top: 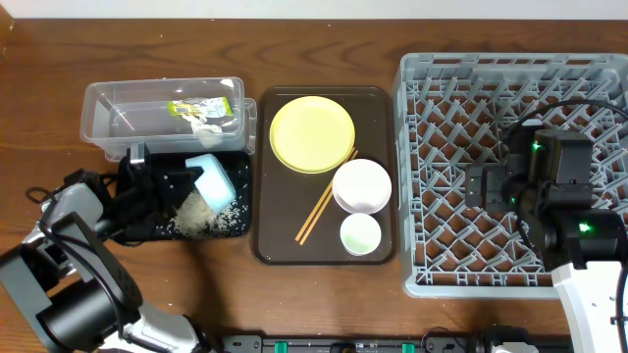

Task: Sort waste into correct bins and load items into the dishwasher rack
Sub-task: 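Tip the blue bowl over the black tray to pour out rice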

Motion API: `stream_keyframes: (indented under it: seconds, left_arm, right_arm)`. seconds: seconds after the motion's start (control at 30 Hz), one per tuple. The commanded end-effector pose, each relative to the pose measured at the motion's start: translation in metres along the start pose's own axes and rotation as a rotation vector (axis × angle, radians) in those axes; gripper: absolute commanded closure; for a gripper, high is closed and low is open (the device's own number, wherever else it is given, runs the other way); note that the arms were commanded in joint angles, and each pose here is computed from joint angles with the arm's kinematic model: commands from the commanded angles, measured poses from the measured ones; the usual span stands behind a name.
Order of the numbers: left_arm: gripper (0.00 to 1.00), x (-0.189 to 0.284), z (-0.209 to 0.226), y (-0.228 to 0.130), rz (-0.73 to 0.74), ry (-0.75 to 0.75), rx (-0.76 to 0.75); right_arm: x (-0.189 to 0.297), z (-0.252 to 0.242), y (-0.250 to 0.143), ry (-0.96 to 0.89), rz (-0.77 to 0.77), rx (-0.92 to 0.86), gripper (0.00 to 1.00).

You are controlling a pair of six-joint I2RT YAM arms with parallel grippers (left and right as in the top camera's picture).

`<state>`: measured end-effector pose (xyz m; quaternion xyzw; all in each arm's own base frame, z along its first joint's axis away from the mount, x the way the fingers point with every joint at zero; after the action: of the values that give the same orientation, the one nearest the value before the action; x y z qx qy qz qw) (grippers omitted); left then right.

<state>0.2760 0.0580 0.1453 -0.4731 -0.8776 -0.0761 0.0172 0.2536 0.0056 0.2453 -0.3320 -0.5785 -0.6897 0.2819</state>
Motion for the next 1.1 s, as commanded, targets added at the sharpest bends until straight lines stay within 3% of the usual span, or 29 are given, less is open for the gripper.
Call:
stream_keyframes:
  seconds: [0.0, 0.17, 0.33, 0.63, 0.7, 0.8, 0.9, 0.93, 1.07]
  left_arm:
    - [0.94, 0.004, -0.004, 0.003, -0.029, -0.050, 0.140]
    - [0.94, 0.006, -0.004, 0.003, -0.033, -0.052, 0.282]
    - [0.94, 0.006, -0.003, 0.006, -0.035, -0.051, 0.253]
    - [0.94, 0.006, 0.000, 0.016, -0.054, -0.037, -0.288]
    - [0.94, 0.006, 0.000, 0.016, -0.054, -0.036, -0.322]
    - [0.94, 0.006, 0.000, 0.015, -0.052, -0.039, -0.228]
    - [0.94, 0.006, -0.001, 0.014, -0.043, -0.048, 0.165]
    - [0.94, 0.006, -0.001, 0.014, -0.042, -0.050, 0.221]
    - [0.94, 0.008, 0.001, 0.020, -0.054, -0.047, 0.143]
  right_arm:
    - [0.004, 0.002, 0.005, 0.000, -0.016, 0.008, 0.01]
    - [0.004, 0.002, 0.004, 0.000, -0.012, 0.008, 0.01]
    - [0.004, 0.001, 0.004, 0.000, -0.011, 0.008, 0.01]
    - [0.004, 0.001, 0.004, -0.001, -0.009, 0.009, 0.01]
    - [0.004, 0.001, 0.004, -0.001, -0.008, 0.008, 0.01]
    - [0.004, 0.001, 0.003, -0.002, -0.003, 0.008, 0.01]
    - [0.004, 0.001, 0.002, -0.003, -0.002, 0.008, 0.01]
    - [0.004, 0.001, 0.002, -0.002, -0.002, 0.008, 0.01]
    - [0.004, 0.001, 0.002, -0.002, 0.000, 0.008, 0.01]
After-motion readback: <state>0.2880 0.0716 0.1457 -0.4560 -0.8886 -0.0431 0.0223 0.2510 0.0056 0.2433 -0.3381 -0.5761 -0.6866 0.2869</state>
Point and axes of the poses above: each gripper's point midway between its finger pads, its own x axis back along the fingers, its own z axis along the line the jaws close on, y = z × x, the point moved 6 cm from there along x, back along the fingers, and after that the axes turned 12 degrees about -x, right-handed, at the moved point
